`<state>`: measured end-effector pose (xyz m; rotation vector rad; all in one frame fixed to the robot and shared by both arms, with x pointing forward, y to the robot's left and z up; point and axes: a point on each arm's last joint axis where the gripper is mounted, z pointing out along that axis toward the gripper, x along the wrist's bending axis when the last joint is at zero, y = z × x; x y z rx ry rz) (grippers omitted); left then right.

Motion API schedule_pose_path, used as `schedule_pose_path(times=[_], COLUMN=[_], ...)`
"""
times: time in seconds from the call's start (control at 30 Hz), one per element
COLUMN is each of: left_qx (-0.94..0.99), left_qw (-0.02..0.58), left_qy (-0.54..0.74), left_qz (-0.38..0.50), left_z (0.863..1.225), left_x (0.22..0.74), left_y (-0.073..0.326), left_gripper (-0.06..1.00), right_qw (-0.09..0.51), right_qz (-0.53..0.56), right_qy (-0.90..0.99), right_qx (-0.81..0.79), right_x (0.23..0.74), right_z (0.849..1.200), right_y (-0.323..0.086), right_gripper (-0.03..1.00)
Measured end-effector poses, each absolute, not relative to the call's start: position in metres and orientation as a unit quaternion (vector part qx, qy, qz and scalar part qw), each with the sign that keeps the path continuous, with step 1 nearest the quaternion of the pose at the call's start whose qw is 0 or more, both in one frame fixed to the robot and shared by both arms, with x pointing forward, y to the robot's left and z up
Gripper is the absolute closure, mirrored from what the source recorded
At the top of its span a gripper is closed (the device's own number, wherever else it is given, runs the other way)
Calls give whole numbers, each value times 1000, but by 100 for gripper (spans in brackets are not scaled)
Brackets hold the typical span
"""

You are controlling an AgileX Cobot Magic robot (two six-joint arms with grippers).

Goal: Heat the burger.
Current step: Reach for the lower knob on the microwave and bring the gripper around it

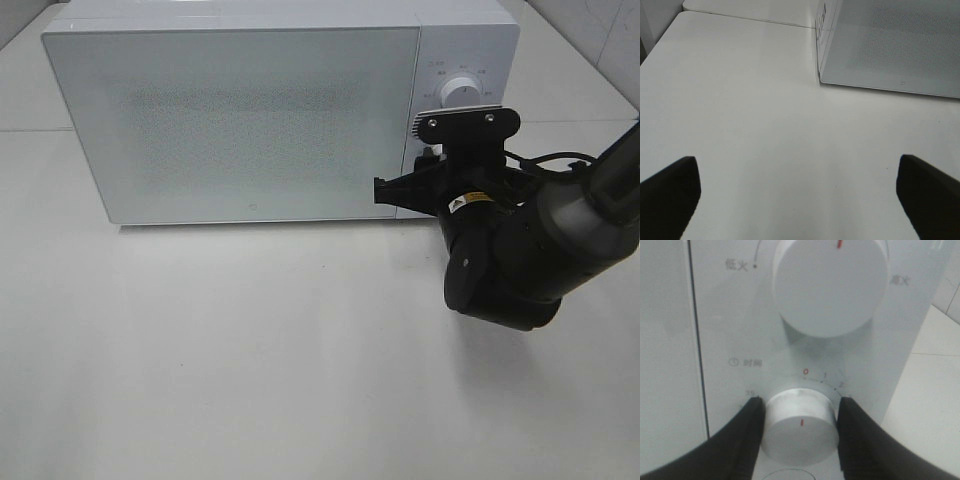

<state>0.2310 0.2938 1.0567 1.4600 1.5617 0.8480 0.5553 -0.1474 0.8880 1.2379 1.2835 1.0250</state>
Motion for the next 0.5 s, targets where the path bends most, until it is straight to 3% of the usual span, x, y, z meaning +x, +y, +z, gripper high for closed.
schedule_pose_path(times=[0.3, 0.47, 0.5], left_qx=[579, 579, 579], left_qw=[409, 409, 409], left_qy=[620, 620, 620], left_qz=[337, 337, 337], left_z=[1057, 1057, 1057], left_x=[231, 231, 231], left_y=[294, 294, 294], left_gripper=[-5, -5, -5], right_qw=[460, 347, 347], right_qz=[487, 573, 573], right_qy=[466, 328, 328], right_qx=[578, 666, 666], right_x=[555, 555, 555], right_z=[888, 888, 888], right_y=[-148, -149, -149], right_gripper=[53, 53, 53])
